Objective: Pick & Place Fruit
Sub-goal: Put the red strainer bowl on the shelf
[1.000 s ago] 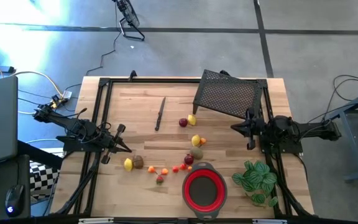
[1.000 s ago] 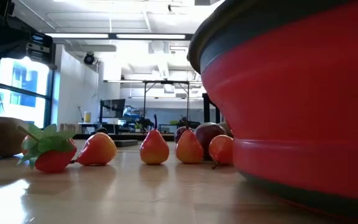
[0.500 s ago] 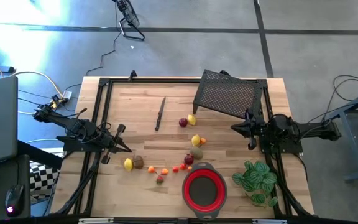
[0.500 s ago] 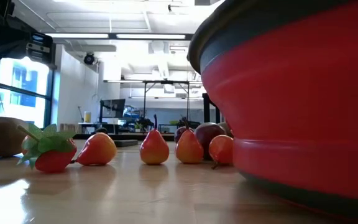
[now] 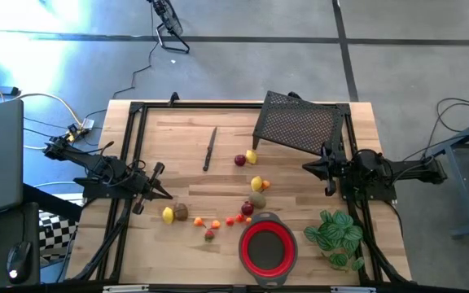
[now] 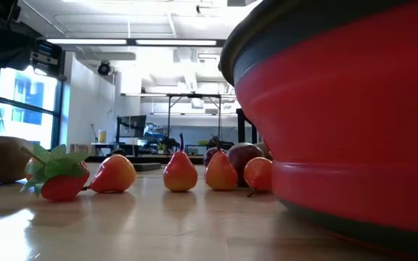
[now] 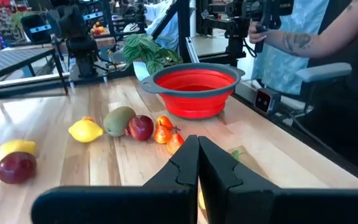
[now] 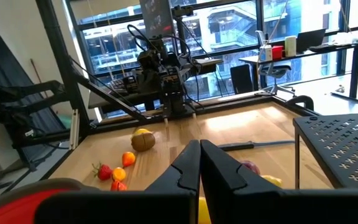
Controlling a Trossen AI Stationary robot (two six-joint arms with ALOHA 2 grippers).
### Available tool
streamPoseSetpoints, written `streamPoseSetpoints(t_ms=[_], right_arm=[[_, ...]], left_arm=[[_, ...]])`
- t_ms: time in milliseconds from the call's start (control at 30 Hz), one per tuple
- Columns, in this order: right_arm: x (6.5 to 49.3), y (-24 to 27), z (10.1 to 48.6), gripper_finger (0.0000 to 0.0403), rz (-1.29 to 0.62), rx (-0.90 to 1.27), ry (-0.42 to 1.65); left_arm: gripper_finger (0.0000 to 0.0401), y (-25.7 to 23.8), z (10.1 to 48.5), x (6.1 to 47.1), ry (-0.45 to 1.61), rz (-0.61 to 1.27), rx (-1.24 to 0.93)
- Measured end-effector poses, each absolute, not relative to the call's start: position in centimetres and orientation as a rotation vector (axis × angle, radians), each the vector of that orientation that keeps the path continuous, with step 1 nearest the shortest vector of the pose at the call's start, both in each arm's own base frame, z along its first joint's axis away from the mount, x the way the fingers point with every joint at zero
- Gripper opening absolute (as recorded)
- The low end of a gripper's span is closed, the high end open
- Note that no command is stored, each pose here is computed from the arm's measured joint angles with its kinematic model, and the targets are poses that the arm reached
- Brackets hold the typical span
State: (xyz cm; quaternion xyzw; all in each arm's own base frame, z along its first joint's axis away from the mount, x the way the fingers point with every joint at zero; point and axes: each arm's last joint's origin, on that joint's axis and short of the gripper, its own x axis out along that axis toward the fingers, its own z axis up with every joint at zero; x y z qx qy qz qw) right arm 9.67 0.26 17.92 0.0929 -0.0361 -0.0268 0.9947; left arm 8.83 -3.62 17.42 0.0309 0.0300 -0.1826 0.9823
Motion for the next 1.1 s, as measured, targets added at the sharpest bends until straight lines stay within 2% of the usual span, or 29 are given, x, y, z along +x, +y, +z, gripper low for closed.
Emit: streamPoseSetpoints(t_ms=[300,500,667,800,1000,1100], right_arm=[[9.7,0.2,17.9,0.0004,-0.060,0.182,-0.072],[9.7,0.2,17.9,0.0004,-0.065,0.065,-0.069],[9.7,0.2,18.0,0.0004,-0.082,0.067,-0.078],[9.6,0.1,18.2,0.0004,-0.093,0.120,-0.099],[9.6,-0.2,18.2,0.0003,-0.198,0.169,-0.112],[9.6,-0.2,18.2,0.0003,-0.219,0.170,-0.114]], left_arm=[[0.0000,-3.6,17.4,8.8,0.050,-0.367,0.114],[0.0000,-3.6,17.5,8.8,0.046,-0.366,0.113],[0.0000,-3.6,18.2,8.9,-0.039,-0.354,0.083],[0.0000,-3.4,19.1,8.9,-0.117,-0.276,0.041],[0.0000,-2.5,19.9,8.9,-0.182,0.022,-0.086],[0.0000,-2.3,19.9,8.9,-0.187,0.081,-0.143]])
